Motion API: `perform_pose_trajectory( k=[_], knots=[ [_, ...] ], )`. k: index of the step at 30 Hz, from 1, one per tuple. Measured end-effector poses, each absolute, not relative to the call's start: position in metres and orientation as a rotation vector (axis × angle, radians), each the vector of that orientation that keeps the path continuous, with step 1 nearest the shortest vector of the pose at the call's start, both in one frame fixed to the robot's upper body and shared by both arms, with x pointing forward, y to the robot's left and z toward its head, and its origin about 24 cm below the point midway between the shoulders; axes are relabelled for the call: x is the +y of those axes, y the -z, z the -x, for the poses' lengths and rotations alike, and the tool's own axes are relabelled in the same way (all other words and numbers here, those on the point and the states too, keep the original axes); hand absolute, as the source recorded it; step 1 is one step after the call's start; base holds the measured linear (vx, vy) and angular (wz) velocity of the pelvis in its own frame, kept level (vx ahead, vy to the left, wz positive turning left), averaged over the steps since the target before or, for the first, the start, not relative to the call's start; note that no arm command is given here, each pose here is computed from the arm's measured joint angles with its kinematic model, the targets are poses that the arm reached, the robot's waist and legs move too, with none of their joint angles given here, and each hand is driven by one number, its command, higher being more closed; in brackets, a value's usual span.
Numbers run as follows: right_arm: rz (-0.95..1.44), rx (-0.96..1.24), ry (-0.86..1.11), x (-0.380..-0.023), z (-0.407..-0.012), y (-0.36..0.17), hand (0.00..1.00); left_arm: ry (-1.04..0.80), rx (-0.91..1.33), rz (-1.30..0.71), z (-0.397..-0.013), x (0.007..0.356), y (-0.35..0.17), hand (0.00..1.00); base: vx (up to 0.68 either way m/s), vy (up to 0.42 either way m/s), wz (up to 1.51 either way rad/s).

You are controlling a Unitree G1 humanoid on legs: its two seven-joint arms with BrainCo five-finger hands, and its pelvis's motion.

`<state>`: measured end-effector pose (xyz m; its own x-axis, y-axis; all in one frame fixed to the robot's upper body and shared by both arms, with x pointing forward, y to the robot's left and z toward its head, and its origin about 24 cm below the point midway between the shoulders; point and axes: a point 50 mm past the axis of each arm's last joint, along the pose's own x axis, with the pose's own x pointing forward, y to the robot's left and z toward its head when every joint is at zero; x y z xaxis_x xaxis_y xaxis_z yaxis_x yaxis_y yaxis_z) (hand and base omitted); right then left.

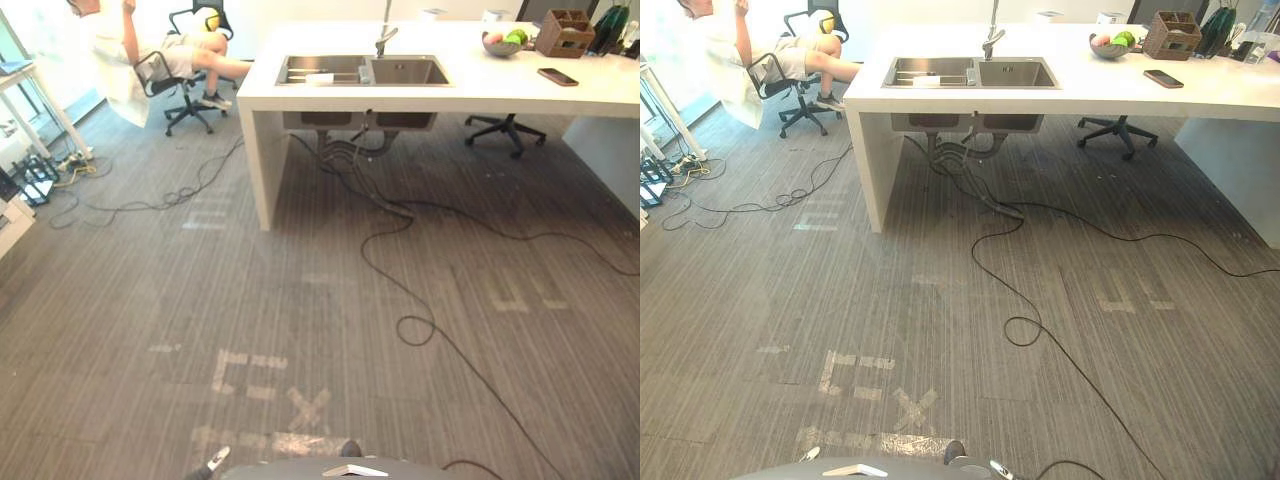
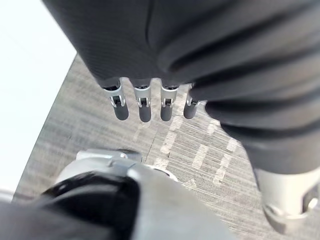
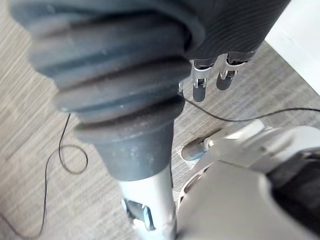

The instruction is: Walk over to the sink, pick up the cup, carry it to the dishwasher, place the cup inside the dishwasher, then close the dishwasher door

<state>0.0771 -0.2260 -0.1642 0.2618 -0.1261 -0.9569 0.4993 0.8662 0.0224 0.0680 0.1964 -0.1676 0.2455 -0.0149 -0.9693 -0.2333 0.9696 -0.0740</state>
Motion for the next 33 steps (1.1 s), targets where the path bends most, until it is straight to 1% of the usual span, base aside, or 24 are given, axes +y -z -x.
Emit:
perform_pose_trajectory(
  k=[2,4,5,8,12,17,20,28,30,33],
  knots=[
    [-0.319,1.169,0.384,-0.221,-0.108,0.158,0.0,-0.141,1.184,0.298,-0.109,0.187,0.157,0.0,-0.01,-0.004,0.18],
    [-0.354,1.11,0.386,-0.212,-0.125,0.154,0.0,-0.12,1.104,0.384,-0.132,0.171,0.148,0.0,0.0,0.006,0.19],
    [-0.366,1.068,0.371,-0.206,-0.137,0.15,0.0,-0.087,1.072,0.393,-0.142,0.162,0.144,0.0,0.01,0.012,0.16],
    [-0.38,1.02,0.372,-0.202,-0.146,0.145,0.0,-0.022,1.056,0.315,-0.151,0.154,0.141,0.0,0.05,0.019,0.11],
    [-0.369,0.985,0.381,-0.207,-0.148,0.144,0.0,-0.109,1.017,0.403,-0.15,0.16,0.142,0.0,0.07,0.032,0.0],
    [-0.288,0.902,0.368,-0.21,-0.154,0.139,0.0,-0.037,0.956,0.379,-0.154,0.158,0.138,0.0,0.02,0.035,-0.02],
    [-0.268,0.899,0.361,-0.211,-0.154,0.139,0.0,-0.049,0.976,0.377,-0.15,0.158,0.141,0.0,-0.04,0.039,0.0],
    [-0.276,0.909,0.366,-0.209,-0.144,0.142,0.0,-0.245,1.024,0.297,-0.131,0.176,0.151,0.0,-0.07,0.015,0.0],
    [-0.277,0.918,0.366,-0.209,-0.142,0.143,0.0,-0.269,1.037,0.283,-0.126,0.179,0.152,0.0,-0.09,0.012,-0.15],
    [-0.215,0.959,0.308,-0.206,-0.134,0.147,0.0,-0.303,1.079,0.266,-0.111,0.186,0.157,0.0,-0.06,0.018,-0.37]
  ],
)
